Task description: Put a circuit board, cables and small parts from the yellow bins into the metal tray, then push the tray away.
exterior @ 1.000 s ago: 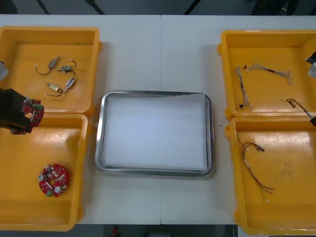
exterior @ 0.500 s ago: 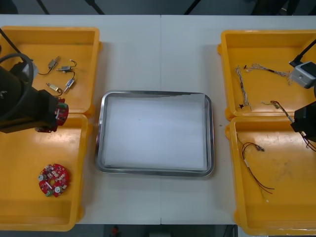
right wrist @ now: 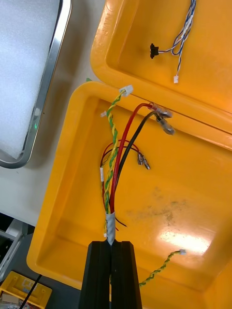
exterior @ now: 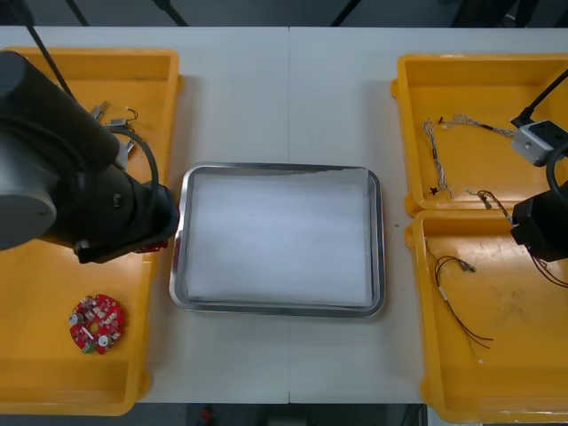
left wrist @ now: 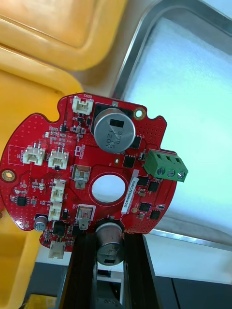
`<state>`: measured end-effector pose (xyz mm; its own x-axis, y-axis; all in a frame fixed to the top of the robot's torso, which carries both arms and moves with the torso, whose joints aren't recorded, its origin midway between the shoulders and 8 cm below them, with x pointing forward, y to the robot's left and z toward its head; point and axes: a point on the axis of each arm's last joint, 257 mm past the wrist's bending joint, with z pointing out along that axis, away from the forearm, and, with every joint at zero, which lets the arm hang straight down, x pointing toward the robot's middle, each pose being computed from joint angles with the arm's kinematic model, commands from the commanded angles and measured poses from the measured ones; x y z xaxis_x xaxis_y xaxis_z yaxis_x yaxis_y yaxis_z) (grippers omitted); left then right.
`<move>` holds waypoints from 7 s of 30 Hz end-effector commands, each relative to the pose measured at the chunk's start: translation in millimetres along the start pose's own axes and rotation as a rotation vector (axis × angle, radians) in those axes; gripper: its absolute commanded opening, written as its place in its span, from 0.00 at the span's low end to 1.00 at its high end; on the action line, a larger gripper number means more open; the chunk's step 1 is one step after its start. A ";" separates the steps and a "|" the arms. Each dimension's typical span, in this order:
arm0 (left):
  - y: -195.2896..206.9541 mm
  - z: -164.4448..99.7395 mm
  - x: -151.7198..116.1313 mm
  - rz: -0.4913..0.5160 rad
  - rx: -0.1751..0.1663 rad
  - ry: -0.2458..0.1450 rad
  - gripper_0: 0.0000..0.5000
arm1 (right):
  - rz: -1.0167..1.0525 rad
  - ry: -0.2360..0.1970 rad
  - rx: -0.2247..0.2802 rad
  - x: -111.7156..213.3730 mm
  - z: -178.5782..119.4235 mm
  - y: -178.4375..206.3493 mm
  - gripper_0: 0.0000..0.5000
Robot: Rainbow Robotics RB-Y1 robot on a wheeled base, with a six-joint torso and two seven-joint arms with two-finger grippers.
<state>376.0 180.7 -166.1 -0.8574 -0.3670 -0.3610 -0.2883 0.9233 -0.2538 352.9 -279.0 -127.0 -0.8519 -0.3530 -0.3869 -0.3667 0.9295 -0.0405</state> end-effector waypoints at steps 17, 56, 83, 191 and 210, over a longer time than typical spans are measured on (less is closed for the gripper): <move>-68.9 61.8 46.1 0.114 0.046 -0.022 0.01 | -0.032 -0.035 0.007 -10.5 -6.9 7.3 0.00; -62.3 104.0 57.3 0.141 -0.026 0.003 0.77 | -0.032 -0.035 0.007 -10.5 -6.9 7.3 0.00; 30.7 -51.6 -49.4 0.176 -0.060 0.041 1.00 | -0.155 -0.004 0.005 -21.8 0.6 30.5 0.00; 71.7 3.3 -385.6 0.392 -0.033 -0.582 1.00 | -0.549 -0.057 -0.060 -99.3 71.4 142.7 1.00; 77.5 64.3 -360.5 0.554 -0.097 -0.539 1.00 | -0.085 -0.047 0.036 -118.9 12.7 25.0 1.00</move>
<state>673.8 395.2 -141.0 -0.6150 0.1624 -0.7716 0.0464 0.9843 0.1702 438.1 -182.7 -111.6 -0.7607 -0.5096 -0.4020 -0.5109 0.8521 -0.1135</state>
